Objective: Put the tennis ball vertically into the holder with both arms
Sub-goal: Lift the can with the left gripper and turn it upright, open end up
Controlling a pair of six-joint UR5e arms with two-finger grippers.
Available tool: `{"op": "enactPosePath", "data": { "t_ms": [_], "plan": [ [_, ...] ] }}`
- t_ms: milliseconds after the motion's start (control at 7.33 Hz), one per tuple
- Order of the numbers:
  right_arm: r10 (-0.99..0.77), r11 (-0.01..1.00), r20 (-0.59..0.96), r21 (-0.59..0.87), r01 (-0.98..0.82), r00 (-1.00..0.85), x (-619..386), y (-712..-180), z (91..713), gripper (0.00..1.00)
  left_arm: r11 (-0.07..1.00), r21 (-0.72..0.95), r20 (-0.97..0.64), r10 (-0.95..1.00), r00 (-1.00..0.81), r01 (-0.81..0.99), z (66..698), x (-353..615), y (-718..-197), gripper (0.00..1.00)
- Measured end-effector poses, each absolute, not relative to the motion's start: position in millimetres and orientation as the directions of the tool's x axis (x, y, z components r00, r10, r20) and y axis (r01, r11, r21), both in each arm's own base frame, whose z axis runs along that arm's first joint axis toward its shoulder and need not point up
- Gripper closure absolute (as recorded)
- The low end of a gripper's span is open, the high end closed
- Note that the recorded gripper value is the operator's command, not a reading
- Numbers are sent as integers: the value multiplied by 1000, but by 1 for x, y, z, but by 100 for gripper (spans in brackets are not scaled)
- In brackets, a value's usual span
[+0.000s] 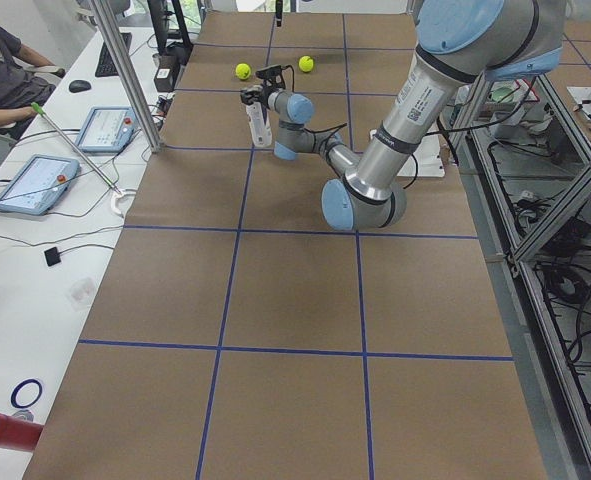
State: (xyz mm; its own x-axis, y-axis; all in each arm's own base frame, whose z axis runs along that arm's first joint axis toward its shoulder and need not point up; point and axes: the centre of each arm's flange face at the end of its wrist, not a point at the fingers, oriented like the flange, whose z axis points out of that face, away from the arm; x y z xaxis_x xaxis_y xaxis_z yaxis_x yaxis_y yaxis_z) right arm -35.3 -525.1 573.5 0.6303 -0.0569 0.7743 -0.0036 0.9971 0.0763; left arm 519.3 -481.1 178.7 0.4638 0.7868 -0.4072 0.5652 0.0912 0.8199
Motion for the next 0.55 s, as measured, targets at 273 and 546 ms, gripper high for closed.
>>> {"op": "enactPosePath", "data": {
  "t_ms": [273, 546],
  "plan": [
    [-79, 995, 777, 104, -3, 625, -36, -526, 559, 0, 77, 778, -424, 798, 429, 624, 189, 531, -460, 53],
    [-93, 993, 780, 119, -1, 619, -36, -524, 551, 0, 86, 745, -439, 811, 388, 662, 204, 547, -433, 53]
  ]
}}
